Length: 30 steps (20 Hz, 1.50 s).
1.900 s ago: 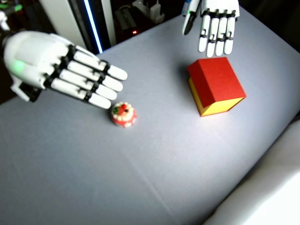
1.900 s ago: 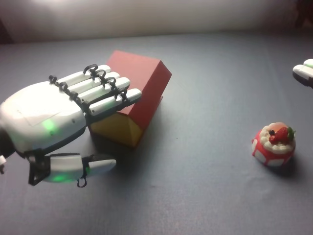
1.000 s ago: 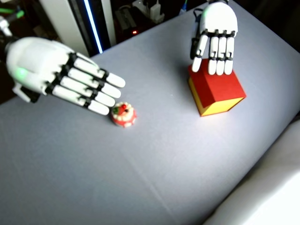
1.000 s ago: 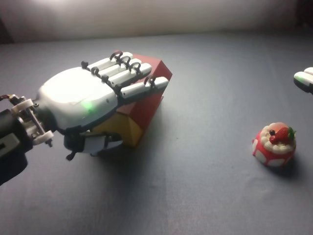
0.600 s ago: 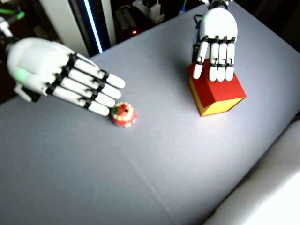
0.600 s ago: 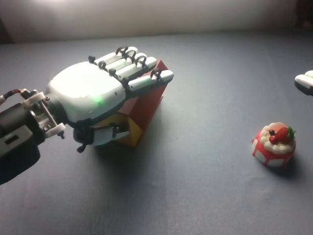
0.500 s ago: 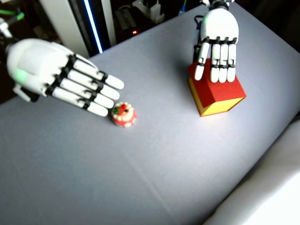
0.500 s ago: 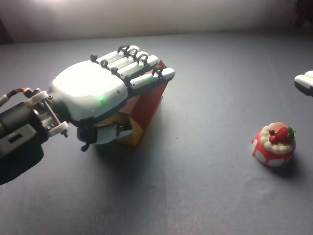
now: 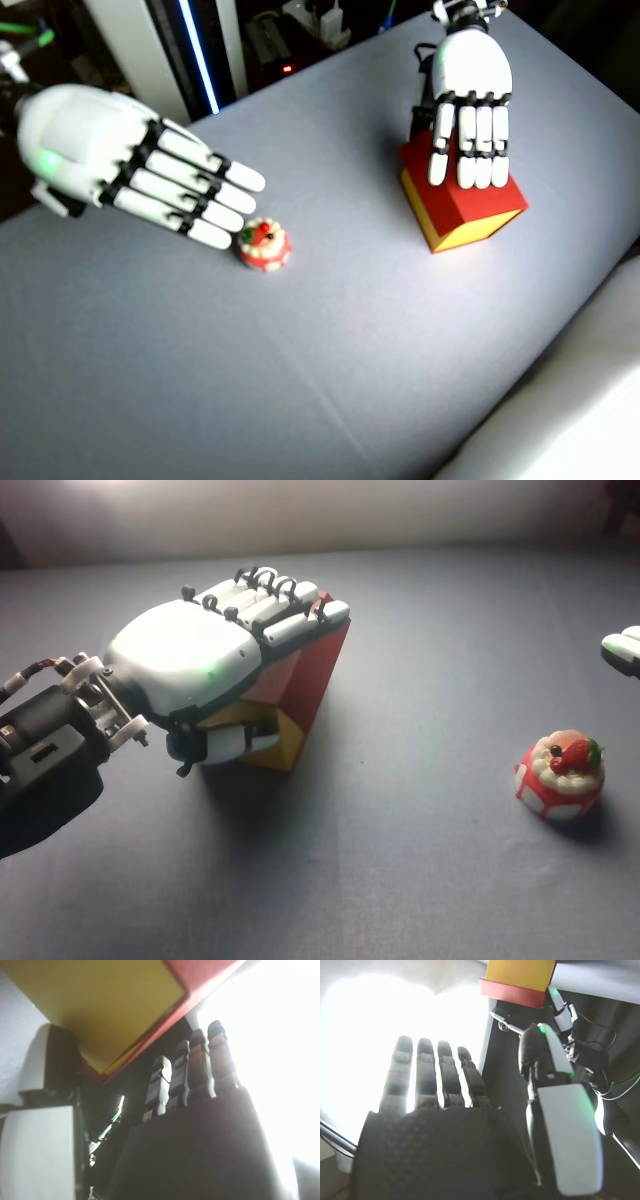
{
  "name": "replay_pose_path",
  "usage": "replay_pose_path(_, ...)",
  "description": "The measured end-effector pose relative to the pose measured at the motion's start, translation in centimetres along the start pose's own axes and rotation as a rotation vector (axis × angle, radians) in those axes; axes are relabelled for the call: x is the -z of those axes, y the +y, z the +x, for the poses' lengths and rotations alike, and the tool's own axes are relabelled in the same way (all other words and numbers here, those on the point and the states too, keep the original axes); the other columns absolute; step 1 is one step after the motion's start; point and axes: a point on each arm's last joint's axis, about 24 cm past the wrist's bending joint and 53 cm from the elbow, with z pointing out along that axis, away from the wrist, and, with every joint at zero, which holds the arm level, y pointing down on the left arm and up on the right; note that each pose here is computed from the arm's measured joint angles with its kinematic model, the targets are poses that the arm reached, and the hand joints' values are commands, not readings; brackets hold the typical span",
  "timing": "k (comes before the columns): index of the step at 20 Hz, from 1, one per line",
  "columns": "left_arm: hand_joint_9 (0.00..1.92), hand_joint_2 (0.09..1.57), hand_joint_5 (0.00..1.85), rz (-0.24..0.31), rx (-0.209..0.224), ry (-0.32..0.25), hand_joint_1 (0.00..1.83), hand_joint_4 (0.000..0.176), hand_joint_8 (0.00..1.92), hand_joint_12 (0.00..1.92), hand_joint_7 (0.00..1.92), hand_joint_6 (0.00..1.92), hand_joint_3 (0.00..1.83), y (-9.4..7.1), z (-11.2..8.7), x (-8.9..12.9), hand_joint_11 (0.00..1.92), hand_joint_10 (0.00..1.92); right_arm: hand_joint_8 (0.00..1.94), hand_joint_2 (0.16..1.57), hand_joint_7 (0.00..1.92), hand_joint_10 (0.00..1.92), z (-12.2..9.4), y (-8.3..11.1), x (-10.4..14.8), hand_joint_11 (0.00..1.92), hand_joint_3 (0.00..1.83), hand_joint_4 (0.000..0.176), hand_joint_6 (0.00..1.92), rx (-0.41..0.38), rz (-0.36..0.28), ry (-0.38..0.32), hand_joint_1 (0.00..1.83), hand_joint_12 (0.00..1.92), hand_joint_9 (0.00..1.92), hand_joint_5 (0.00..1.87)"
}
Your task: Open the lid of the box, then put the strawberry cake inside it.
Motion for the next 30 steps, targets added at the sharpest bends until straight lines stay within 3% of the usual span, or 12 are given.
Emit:
replay_pose_path(2, 0.00, 1.35, 0.00, 0.000, 0.018, -0.034, 0.65, 0.151, 0.00, 0.00, 0.00, 0.00, 0.02, 0.1, -0.7, 0.5, 0.00, 0.00, 0.00, 1.29, 0.00, 0.00, 0.0, 0.0, 0.0, 0.00, 0.00, 0.000, 0.00, -0.003, -0.001, -0.002, 0.53, 0.00, 0.00, 0.00)
replay_pose_path(7, 0.00, 1.44, 0.00, 0.001, 0.043, -0.132, 0.35, 0.089, 0.00, 0.00, 0.00, 0.00, 0.02, 0.5, -3.3, 1.4, 0.00, 0.00, 0.00, 1.29, 0.00, 0.00, 0.1, -0.1, 0.1, 0.00, 0.00, 0.000, 0.00, -0.006, 0.000, 0.001, 0.55, 0.00, 0.00, 0.00)
replay_pose_path(9, 0.00, 1.43, 0.00, 0.003, 0.061, -0.164, 0.47, 0.134, 0.00, 0.00, 0.00, 0.00, 0.00, 0.6, -4.2, 1.8, 0.00, 0.00, 0.00, 1.30, 0.00, 0.00, 0.0, -0.1, 0.1, 0.00, 0.00, 0.000, 0.00, -0.008, 0.002, -0.003, 0.53, 0.00, 0.00, 0.00)
replay_pose_path(13, 0.00, 1.43, 0.00, -0.007, 0.097, -0.238, 0.40, 0.145, 0.00, 0.01, 0.00, 0.00, 0.00, 1.3, -5.7, 2.6, 0.02, 0.00, 0.00, 1.30, 0.00, 0.00, 0.2, -0.2, 0.2, 0.00, 0.00, 0.000, 0.00, -0.013, 0.004, -0.002, 0.57, 0.00, 0.00, 0.00)
replay_pose_path(14, 0.00, 1.44, 0.00, -0.014, 0.113, -0.257, 0.46, 0.133, 0.00, 0.47, 0.00, 0.00, 0.00, 1.7, -6.0, 2.9, 0.00, 0.00, 0.00, 1.29, 0.00, 0.00, 0.2, -0.2, 0.2, 0.00, 0.00, 0.000, 0.00, -0.013, 0.005, -0.002, 0.58, 0.00, 0.00, 0.00)
replay_pose_path(15, 0.00, 1.44, 0.00, -0.020, 0.128, -0.273, 0.47, 0.120, 0.00, 0.09, 0.00, 0.00, 0.00, 2.0, -6.4, 3.2, 0.00, 0.00, 0.00, 1.29, 0.00, 0.00, 0.1, -0.2, 0.2, 0.00, 0.00, 0.000, 0.00, -0.013, 0.004, -0.004, 0.59, 0.00, 0.00, 0.00)
replay_pose_path(17, 0.00, 1.44, 0.00, -0.040, 0.147, -0.322, 0.46, 0.164, 0.00, 0.00, 0.00, 0.00, 0.00, 2.9, -7.5, 4.1, 0.00, 0.00, 0.00, 1.29, 0.00, 0.00, 0.1, -0.2, 0.1, 0.00, 0.00, 0.000, 0.00, -0.016, 0.006, -0.006, 0.58, 0.00, 0.00, 0.00)
replay_pose_path(19, 0.00, 1.43, 0.00, -0.054, 0.171, -0.364, 0.57, 0.138, 0.00, 0.85, 0.00, 0.00, 0.00, 3.7, -8.4, 4.7, 0.00, 0.00, 0.00, 1.29, 0.00, 0.00, 0.2, -0.2, 0.1, 0.00, 0.00, 0.000, 0.00, -0.018, 0.007, -0.005, 0.61, 0.00, 0.00, 0.00)
replay_pose_path(20, 0.00, 1.43, 0.00, -0.055, 0.181, -0.381, 0.46, 0.148, 0.00, 0.91, 0.00, 0.00, 0.00, 3.9, -8.9, 4.9, 0.00, 0.00, 0.00, 1.30, 0.00, 0.00, 0.2, -0.3, 0.1, 0.00, 0.00, 0.000, 0.00, -0.019, 0.010, -0.006, 0.60, 0.00, 0.00, 0.00)
replay_pose_path(23, 0.00, 1.46, 0.00, -0.062, 0.215, -0.445, 0.33, 0.122, 0.00, 0.03, 0.00, 0.00, 0.01, 4.7, -10.4, 5.5, 0.00, 0.00, 0.00, 1.30, 0.00, 0.00, 0.2, -0.4, 0.2, 0.00, 0.00, 0.000, 0.00, -0.019, 0.010, -0.006, 0.61, 0.00, 0.00, 0.00)
replay_pose_path(24, 0.00, 1.46, 0.00, -0.072, 0.232, -0.474, 0.34, 0.160, 0.00, 0.02, 0.00, 0.00, 0.00, 5.3, -11.2, 5.8, 0.02, 0.00, 0.00, 1.29, 0.00, 0.00, 0.2, -0.4, 0.3, 0.00, 0.00, 0.000, 0.00, -0.020, 0.014, -0.007, 0.62, 0.00, 0.00, 0.00)
replay_pose_path(30, 0.00, 1.47, 0.00, -0.156, 0.250, -0.543, 0.39, 0.123, 0.00, 0.00, 0.00, 0.00, 0.00, 8.4, -13.4, 7.1, 0.00, 0.00, 0.00, 1.29, 0.00, 0.00, 0.1, -0.5, 0.3, 0.00, 0.00, 0.000, 0.00, -0.021, 0.015, -0.009, 0.60, 0.00, 0.00, 0.00)
